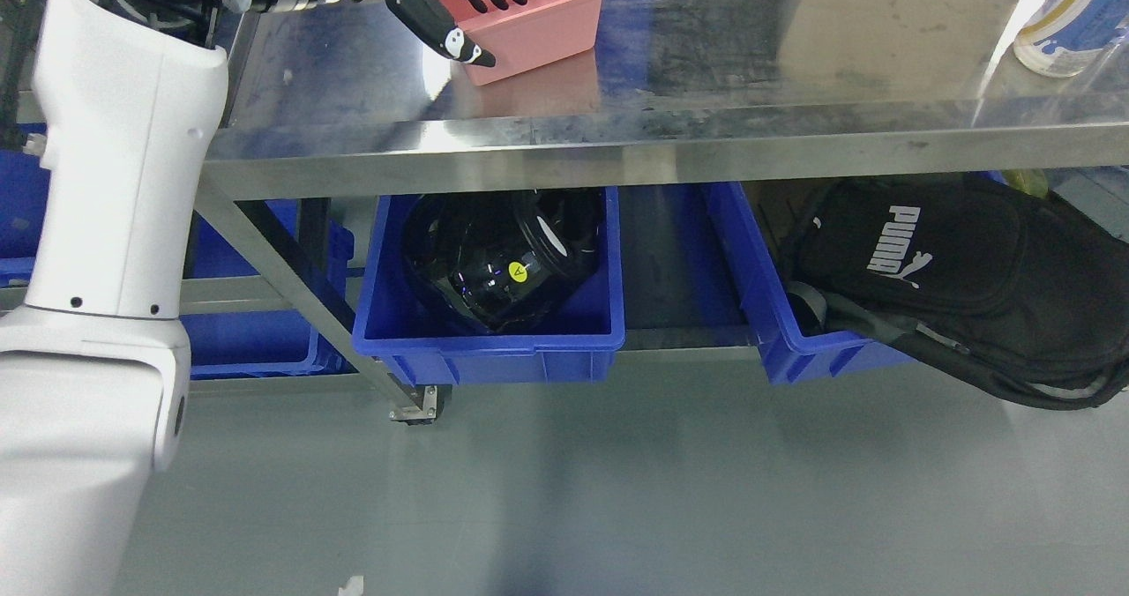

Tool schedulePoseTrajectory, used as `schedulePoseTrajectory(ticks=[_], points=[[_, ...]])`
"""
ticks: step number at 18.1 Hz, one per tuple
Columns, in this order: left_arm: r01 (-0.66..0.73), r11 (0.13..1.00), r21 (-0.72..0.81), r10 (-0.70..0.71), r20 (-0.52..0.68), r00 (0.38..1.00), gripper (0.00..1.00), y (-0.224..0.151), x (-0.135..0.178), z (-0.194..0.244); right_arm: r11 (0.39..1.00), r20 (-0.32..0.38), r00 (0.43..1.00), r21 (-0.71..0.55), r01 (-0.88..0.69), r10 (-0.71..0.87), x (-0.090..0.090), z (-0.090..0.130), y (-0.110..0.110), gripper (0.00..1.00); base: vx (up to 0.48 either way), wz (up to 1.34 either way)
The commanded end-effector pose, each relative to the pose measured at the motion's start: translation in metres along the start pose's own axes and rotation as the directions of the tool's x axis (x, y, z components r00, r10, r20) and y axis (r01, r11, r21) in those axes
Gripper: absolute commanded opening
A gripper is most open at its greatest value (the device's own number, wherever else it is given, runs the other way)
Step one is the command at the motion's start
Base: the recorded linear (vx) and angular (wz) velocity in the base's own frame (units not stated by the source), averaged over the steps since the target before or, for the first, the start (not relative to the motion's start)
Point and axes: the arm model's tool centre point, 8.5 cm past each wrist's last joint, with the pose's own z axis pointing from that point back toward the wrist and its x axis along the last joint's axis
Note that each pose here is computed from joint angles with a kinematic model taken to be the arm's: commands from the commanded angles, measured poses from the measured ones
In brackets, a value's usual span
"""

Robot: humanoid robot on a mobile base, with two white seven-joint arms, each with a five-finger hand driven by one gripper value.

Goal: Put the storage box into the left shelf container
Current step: 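Grip the pink box rim with the left hand and pull it closer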

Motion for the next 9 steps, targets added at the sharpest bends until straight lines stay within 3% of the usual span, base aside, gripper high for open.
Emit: schedulePoseTrajectory(ticks=[1,5,9], points=[[-0.014,1.000,-0.020,0.014,-0.004,1.000,0.70,-0.014,-0.003,-0.016,1.000,0.024,0.999,-0.014,0.021,-0.020,0.009,0.000,-0.011,1.00,0.000,0.00],[-0.037,0.999,-0.027,0.038,0.009,0.999,0.64,-0.019,0.003,-0.033,1.000,0.026,0.999,-0.014,0.021,-0.020,0.010,-0.001,-0.011,1.00,0.005,-0.04],[-0.042,0.999,0.018,0.041,0.063,0.997,0.30,-0.010,-0.001,-0.023,1.000,0.027,0.999,-0.014,0.021,-0.020,0.010,-0.001,-0.011,1.00,-0.002,0.04]])
